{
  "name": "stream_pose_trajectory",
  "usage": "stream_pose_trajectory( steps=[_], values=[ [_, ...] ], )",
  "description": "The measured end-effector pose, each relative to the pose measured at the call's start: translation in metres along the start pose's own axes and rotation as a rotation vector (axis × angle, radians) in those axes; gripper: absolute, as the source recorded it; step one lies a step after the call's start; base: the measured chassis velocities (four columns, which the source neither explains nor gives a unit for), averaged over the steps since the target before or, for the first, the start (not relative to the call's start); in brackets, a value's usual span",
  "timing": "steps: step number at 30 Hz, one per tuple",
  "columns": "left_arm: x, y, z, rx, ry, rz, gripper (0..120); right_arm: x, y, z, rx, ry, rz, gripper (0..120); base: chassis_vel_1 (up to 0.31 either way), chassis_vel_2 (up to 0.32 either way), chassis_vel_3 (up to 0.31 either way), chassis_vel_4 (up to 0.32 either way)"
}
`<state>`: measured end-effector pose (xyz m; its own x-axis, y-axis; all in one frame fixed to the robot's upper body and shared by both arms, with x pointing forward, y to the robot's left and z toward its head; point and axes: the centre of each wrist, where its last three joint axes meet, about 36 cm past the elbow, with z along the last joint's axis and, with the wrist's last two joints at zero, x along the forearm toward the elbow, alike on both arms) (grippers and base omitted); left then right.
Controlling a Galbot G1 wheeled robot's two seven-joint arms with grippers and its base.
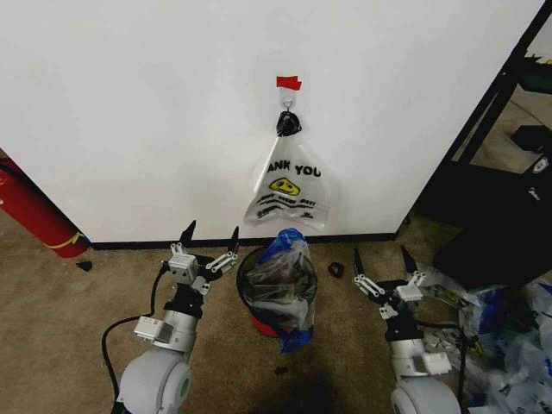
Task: Pick up the garbage bag from the wall and place it over the trash bin.
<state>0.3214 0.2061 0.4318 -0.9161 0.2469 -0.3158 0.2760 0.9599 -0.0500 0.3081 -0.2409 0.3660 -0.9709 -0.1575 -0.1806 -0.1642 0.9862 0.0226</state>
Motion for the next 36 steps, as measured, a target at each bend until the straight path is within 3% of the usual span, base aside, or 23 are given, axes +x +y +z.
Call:
stream_pose_trajectory(
  steps=[3, 6, 10, 14, 22, 28, 36],
  values=[
    [-0.004, -0.005, 0.007, -0.002, 0.018, 0.030, 100, -0.005, -0.017, -0.002, 0.000, 0.066, -0.081, 100, 0.000, 0.000, 0.000, 0.000],
    [-0.002, -0.007, 0.012, -0.015, 0.036, 0.045, 100, -0.022, -0.027, -0.015, -0.089, 0.187, -0.195, 100, 0.000, 0.000, 0.000, 0.000],
    [-0.001, -0.005, 0.012, -0.022, 0.042, 0.047, 100, -0.038, -0.035, -0.025, -0.144, 0.268, -0.311, 100, 0.000, 0.000, 0.000, 0.000],
    [-0.003, -0.002, 0.006, -0.034, 0.042, 0.052, 100, -0.067, -0.047, -0.031, -0.239, 0.418, -0.430, 100, 0.000, 0.000, 0.000, 0.000],
    [-0.004, -0.003, 0.004, -0.032, 0.045, 0.054, 100, -0.107, -0.038, -0.017, -0.328, 0.629, -0.407, 100, 0.000, 0.000, 0.000, 0.000],
    [-0.004, -0.004, 0.006, -0.024, 0.059, 0.044, 100, -0.126, -0.022, 0.005, -0.317, 0.727, -0.374, 100, 0.000, 0.000, 0.000, 0.000],
    [-0.004, -0.003, 0.010, -0.025, 0.074, 0.023, 100, -0.141, -0.011, 0.009, -0.307, 0.804, -0.328, 99, 0.000, 0.000, 0.000, 0.000]
  ],
)
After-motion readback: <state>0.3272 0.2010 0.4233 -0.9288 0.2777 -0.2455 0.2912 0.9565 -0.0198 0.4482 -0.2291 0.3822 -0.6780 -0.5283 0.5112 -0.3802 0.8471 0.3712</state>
